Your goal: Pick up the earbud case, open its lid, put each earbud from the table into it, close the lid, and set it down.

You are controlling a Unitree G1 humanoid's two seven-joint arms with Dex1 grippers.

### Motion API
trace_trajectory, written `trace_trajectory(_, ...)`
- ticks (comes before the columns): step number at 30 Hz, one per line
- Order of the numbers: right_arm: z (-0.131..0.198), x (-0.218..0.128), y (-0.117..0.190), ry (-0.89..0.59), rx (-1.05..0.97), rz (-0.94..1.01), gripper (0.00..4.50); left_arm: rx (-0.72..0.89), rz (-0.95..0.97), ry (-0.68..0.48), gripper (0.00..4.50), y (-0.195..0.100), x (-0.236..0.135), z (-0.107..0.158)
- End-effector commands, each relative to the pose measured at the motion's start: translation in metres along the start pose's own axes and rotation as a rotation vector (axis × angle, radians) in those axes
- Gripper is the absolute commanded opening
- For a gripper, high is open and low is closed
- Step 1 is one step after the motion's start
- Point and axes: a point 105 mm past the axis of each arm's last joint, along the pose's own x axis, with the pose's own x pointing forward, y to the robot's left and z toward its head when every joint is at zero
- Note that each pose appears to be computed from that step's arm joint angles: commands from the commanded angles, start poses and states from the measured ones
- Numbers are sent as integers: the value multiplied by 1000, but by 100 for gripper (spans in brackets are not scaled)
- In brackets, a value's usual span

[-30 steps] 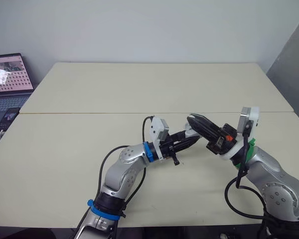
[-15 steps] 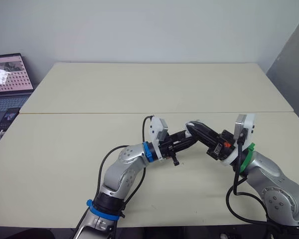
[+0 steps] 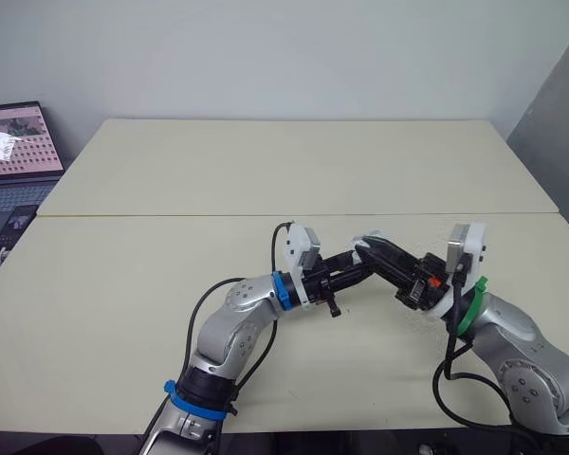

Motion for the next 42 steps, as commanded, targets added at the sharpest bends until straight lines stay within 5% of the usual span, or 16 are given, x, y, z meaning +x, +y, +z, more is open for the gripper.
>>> trace_trajectory(1, -1, -4, -4, 11, -5, -21, 245, 42, -47, -82, 78, -10, 4, 21)
trace_trajectory(7, 9, -7, -3, -14, -24, -18, 448, 45, -45, -72, 78, -9, 3, 19)
trace_trajectory(11, 22, -10, -4, -27, -38, -6, 448, 55, -36, -56, 78, -5, -1, 17)
trace_trajectory(16, 35, -30, -43, 20, -98, -133, 448, 122, 8, 34, 78, 5, -14, 4)
trace_trajectory(23, 0, -69, -107, 373, -186, -332, 448, 139, 87, 134, 78, 10, -35, -18)
trace_trajectory(30, -43, -91, -134, 746, -242, -300, 448, 147, 143, 181, 78, 11, -51, -27)
trace_trajectory(42, -59, -74, -164, 828, -187, -295, 448, 158, 192, 175, 78, 11, -56, -27)
